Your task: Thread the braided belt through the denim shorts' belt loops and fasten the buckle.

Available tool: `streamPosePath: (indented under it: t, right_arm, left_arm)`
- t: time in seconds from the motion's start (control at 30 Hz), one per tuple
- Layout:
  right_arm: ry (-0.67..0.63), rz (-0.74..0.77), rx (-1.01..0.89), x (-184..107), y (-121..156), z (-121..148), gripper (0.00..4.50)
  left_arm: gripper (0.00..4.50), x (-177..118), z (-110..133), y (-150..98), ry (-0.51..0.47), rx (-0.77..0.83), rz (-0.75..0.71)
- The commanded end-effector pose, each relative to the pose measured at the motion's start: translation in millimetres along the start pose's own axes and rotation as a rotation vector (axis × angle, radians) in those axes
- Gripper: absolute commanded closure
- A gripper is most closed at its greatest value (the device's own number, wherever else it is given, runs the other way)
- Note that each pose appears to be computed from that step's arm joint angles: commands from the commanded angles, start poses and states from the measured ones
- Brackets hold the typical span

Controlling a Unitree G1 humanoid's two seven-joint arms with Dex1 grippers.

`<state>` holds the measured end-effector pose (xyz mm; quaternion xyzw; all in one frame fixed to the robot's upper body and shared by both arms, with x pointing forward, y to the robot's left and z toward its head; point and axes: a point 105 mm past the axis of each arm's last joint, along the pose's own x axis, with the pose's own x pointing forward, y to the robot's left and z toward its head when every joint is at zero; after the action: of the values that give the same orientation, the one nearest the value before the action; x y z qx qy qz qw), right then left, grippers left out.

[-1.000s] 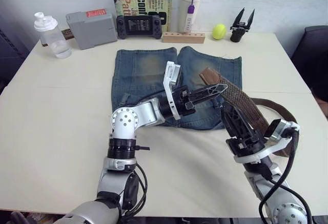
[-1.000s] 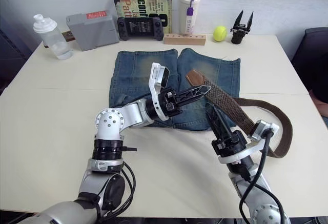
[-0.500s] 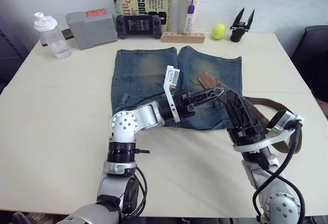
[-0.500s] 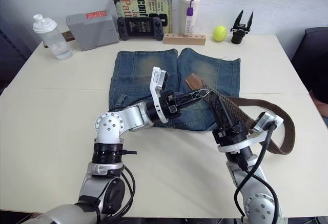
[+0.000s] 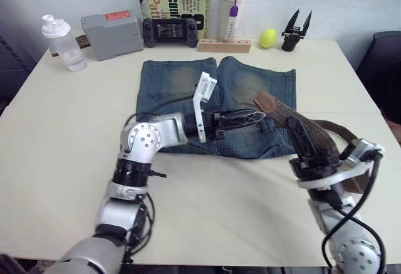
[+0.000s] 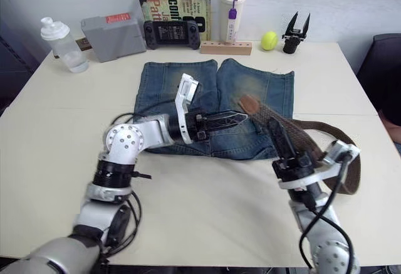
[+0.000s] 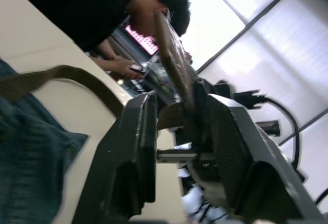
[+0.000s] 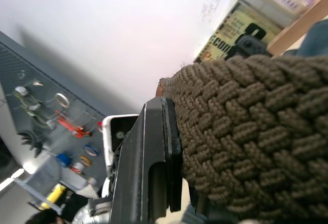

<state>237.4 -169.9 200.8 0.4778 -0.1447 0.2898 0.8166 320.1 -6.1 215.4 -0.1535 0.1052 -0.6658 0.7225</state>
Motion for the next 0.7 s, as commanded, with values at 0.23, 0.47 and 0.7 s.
streamPosePath:
  t: [0.23, 0.47, 0.7]
  right_arm:
    - [0.155, -0.033, -0.338, -28.6, 35.6, 53.9, 4.5]
    - [0.172, -0.119, -0.391, -38.7, 42.7, 43.5, 4.5]
    - [0.144, -0.126, -0.425, -35.2, 49.2, 48.5, 4.5]
  left_arm:
    - [0.02, 38.9, -37.4, 25.0, 0.369, 0.764, -0.151]
    - [0.02, 76.4, -56.9, 31.5, 0.391, 1.041, -0.15]
    - [0.02, 84.7, -72.9, 56.4, 0.49, 1.293, 0.009]
